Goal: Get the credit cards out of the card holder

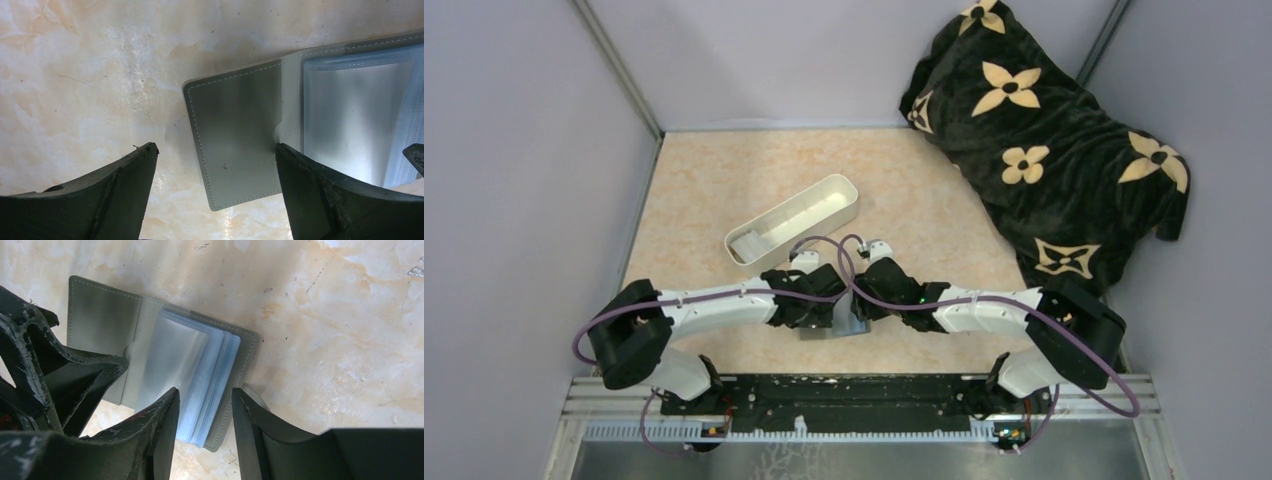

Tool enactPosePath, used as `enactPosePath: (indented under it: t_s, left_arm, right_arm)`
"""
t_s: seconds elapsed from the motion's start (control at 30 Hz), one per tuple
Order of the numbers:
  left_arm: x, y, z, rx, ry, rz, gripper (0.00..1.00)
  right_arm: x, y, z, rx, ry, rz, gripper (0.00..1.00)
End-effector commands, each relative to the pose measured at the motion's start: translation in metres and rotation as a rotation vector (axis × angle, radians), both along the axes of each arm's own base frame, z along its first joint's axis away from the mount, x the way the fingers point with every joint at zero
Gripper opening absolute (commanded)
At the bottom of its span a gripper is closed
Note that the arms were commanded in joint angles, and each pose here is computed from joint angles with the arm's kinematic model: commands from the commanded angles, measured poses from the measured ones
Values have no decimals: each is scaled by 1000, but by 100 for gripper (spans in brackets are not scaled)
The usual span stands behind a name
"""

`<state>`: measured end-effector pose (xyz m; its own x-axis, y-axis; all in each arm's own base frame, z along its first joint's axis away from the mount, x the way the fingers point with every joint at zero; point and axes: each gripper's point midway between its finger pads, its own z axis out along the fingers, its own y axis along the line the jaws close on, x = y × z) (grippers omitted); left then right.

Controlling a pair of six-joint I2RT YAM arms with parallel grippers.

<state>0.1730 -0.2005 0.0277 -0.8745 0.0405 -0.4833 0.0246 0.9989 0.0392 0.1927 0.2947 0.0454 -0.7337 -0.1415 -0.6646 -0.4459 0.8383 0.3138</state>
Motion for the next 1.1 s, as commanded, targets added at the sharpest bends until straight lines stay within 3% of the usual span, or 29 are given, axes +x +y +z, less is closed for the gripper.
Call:
enactPosePath:
  t_s: [0.0, 0.77, 1.07]
  left_arm:
    - [-1, -3, 3, -28, -11, 1, 93]
    - [-4, -1, 0, -29, -1, 1, 93]
    - [-8, 2, -7, -31, 10, 0, 93]
  right_arm:
    - [4, 10, 12, 42, -28, -5, 44]
    - [-15, 35, -9, 150, 66, 83, 44]
    - [-32, 66, 22, 353, 90, 205, 44]
